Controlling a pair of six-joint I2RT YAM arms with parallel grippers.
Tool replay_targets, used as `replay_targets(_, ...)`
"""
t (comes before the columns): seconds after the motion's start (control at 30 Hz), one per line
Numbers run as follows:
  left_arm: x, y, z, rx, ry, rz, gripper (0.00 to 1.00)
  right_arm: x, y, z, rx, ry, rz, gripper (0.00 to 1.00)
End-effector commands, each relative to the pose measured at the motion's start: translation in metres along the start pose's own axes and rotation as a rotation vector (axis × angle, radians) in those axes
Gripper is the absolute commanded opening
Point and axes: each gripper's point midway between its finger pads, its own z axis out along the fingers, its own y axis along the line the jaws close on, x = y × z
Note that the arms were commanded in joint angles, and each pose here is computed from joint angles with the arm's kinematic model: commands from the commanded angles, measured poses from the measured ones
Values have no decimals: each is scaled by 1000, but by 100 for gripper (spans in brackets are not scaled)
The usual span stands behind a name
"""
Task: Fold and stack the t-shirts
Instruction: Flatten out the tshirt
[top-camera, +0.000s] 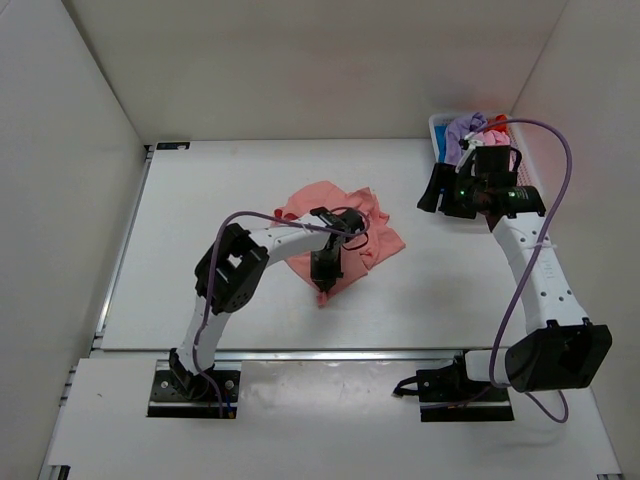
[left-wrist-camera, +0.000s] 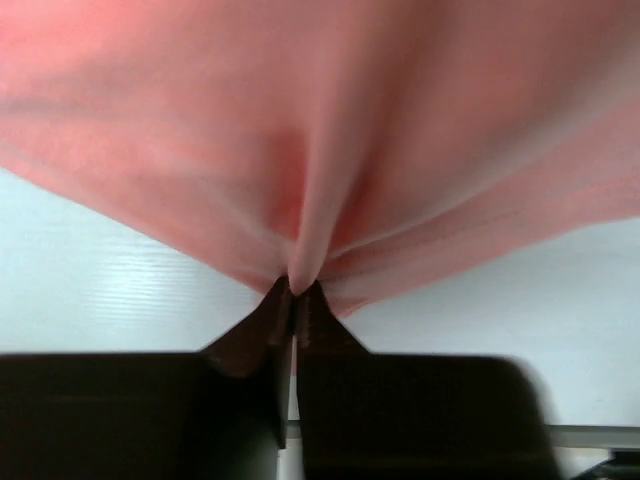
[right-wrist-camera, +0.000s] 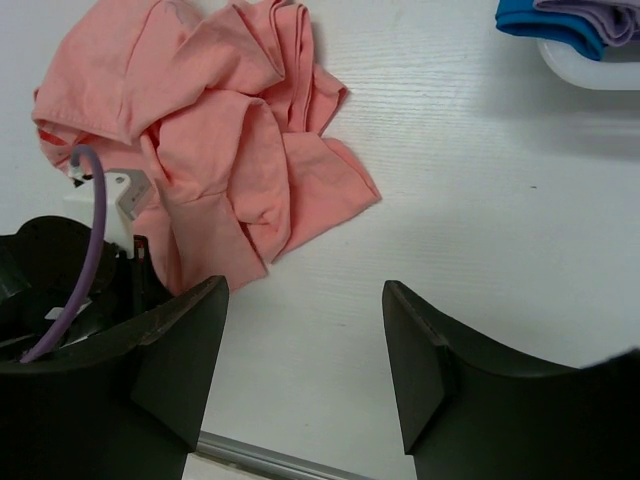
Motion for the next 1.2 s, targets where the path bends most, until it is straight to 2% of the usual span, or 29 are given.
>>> replay_targets(0.0,15,61,15,-208,26,67,0,-19,4,-2,3,-61,-68,62)
replay_targets(0.1,22,102,12,-244,44,40,0,-18,8,9,-19,-42,-90,62)
replay_targets(0.17,16,117,-7,-226,25,2,0,-14,8,21,-40,-15,-74,62)
replay_targets(0.23,-17,124,-51,-151,-66,-65,0,-4,11,34,-69,20,-61,62)
replay_targets(0.37,-72,147,-143,-69,-204,-180,0,24,29,64,-123,115,-84,45)
replay_targets(0.4,-75,150,-152,-51,-207,-195,0,33,37,73,-142,144,-103,35)
replay_targets(0.43,-79,156,-165,-5,-224,-214,0,40,41,76,-153,167,-108,30)
replay_targets(0.47,-77,162,-170,28,-218,-263,0,53,49,83,-170,205,-120,26)
replay_targets(0.53,-70,170,-175,65,-206,-311,0,72,53,92,-178,270,-108,24)
replay_targets(0.6,-63,176,-182,66,-227,-333,0,96,57,100,-177,333,-121,27)
replay_targets(0.73,-63,190,-195,58,-284,-355,0,115,57,115,-119,342,-161,47)
replay_targets(0.8,-64,200,-203,58,-309,-372,0,126,50,121,-86,352,-169,54)
replay_targets(1.0,-61,202,-202,57,-305,-356,0,155,22,128,46,408,-134,56)
replay_targets(1.17,-61,206,-206,63,-319,-345,0,158,5,137,101,373,-143,59)
